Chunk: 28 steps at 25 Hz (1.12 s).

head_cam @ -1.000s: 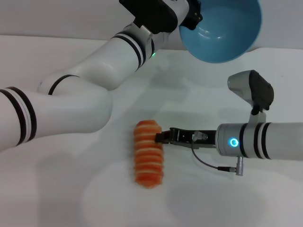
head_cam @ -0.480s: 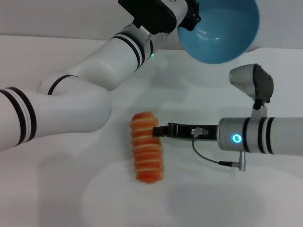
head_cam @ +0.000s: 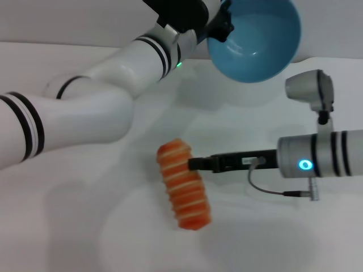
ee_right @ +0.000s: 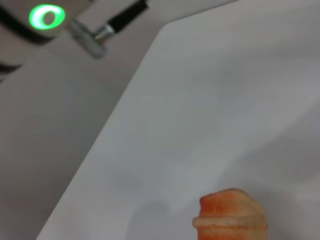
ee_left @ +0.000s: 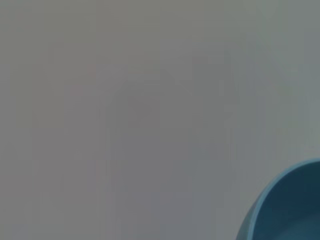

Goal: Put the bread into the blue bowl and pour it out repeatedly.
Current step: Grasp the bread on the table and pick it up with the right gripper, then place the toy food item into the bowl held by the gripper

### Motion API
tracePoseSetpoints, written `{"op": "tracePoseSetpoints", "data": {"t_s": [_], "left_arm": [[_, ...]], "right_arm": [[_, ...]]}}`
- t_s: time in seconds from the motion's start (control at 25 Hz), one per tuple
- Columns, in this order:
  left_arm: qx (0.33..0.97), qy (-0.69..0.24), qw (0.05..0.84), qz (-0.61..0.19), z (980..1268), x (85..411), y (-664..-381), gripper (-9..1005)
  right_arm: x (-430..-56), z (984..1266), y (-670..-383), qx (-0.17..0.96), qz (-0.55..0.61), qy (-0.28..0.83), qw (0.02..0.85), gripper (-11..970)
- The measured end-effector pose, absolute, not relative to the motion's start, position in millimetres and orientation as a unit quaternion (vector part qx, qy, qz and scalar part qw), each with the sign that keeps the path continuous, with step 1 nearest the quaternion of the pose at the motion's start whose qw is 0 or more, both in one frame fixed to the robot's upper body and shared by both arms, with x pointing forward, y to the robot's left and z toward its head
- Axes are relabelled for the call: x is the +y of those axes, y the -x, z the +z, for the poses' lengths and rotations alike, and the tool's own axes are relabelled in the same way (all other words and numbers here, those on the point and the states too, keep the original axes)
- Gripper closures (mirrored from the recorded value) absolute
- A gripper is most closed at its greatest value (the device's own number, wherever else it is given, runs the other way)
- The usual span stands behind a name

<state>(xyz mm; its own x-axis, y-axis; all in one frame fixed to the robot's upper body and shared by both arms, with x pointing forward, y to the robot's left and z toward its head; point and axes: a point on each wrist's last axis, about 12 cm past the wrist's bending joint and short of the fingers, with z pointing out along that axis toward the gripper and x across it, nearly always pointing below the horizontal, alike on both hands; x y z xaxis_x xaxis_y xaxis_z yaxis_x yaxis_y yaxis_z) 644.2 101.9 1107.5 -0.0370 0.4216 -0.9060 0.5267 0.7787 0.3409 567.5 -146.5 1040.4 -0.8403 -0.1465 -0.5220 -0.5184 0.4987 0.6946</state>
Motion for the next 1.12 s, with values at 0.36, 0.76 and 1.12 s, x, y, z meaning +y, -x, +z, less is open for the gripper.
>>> {"op": "tracePoseSetpoints", "data": {"t_s": [0.36,0.76,1.12], "left_arm": [[0.768,-0.311,0.559,-0.045,1103,113,-655,995],[0.797,-0.315,0.514,-0.05,1099,114,-658,996],[0.806,-0.352,0.47,-0.075,1103,95,-652,996]], "right_arm": [[-191,1058,-569,0.817,0.44,0.298,0.223,927],[-253,1113,-578,0.779,0.424,0.298,0.354,932],[-269,1135,-585,0.769,0.405,0.28,0.407,933]]}}
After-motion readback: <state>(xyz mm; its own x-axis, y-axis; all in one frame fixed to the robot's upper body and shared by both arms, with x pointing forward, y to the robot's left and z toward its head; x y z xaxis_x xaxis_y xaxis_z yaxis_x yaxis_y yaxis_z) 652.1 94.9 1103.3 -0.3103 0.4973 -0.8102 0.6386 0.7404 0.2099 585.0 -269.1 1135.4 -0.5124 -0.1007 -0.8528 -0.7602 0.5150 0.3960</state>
